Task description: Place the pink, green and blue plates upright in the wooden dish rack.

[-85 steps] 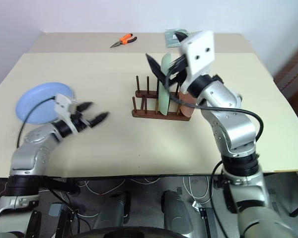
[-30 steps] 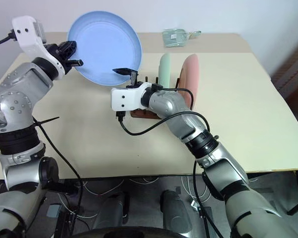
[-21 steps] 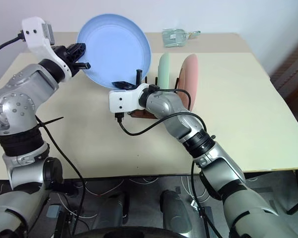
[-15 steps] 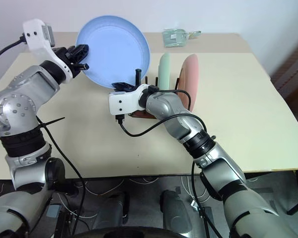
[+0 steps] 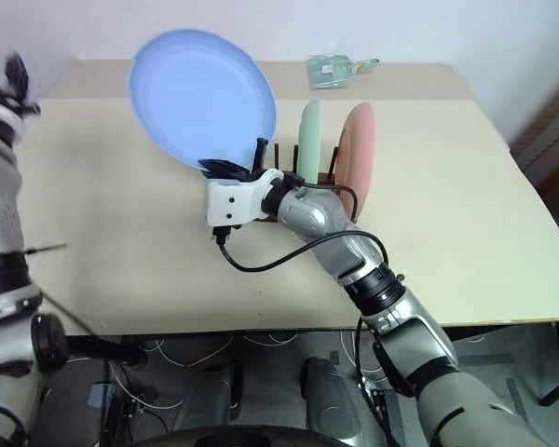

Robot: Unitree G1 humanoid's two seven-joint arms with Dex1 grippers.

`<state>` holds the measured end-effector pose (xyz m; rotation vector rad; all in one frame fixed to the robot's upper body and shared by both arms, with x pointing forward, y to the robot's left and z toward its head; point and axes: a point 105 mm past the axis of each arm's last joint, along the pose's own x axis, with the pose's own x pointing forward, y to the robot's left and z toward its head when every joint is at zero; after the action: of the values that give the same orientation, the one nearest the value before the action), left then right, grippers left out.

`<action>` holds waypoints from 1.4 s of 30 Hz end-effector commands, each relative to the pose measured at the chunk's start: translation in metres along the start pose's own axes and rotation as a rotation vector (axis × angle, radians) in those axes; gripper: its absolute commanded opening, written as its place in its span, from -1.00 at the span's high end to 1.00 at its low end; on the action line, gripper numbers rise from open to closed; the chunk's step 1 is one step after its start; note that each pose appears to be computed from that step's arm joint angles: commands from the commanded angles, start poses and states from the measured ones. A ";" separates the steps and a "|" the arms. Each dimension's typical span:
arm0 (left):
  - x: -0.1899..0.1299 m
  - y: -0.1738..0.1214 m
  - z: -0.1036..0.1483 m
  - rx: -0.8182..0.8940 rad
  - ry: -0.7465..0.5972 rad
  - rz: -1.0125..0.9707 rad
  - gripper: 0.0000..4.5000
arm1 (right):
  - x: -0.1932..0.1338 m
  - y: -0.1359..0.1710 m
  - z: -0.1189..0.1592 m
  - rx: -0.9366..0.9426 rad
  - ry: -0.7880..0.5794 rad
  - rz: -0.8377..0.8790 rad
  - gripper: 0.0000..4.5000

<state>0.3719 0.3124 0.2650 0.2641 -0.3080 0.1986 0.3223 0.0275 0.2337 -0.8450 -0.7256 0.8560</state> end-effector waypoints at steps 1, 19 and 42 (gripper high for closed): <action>-0.014 -0.038 -0.022 0.022 0.010 -0.196 -0.02 | -0.008 -0.035 0.035 0.165 -0.158 -0.163 1.00; -0.095 -0.144 -0.070 -0.148 0.105 -0.673 -0.02 | -0.032 -0.045 0.030 1.311 -0.268 -0.417 1.00; -0.102 -0.153 -0.066 -0.150 0.104 -0.712 -0.05 | -0.027 -0.055 -0.006 1.180 -0.039 -0.456 -0.55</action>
<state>0.3309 0.1738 0.1263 0.1884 -0.0648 -0.5050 0.3385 -0.0214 0.2548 0.4136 -0.2337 0.6923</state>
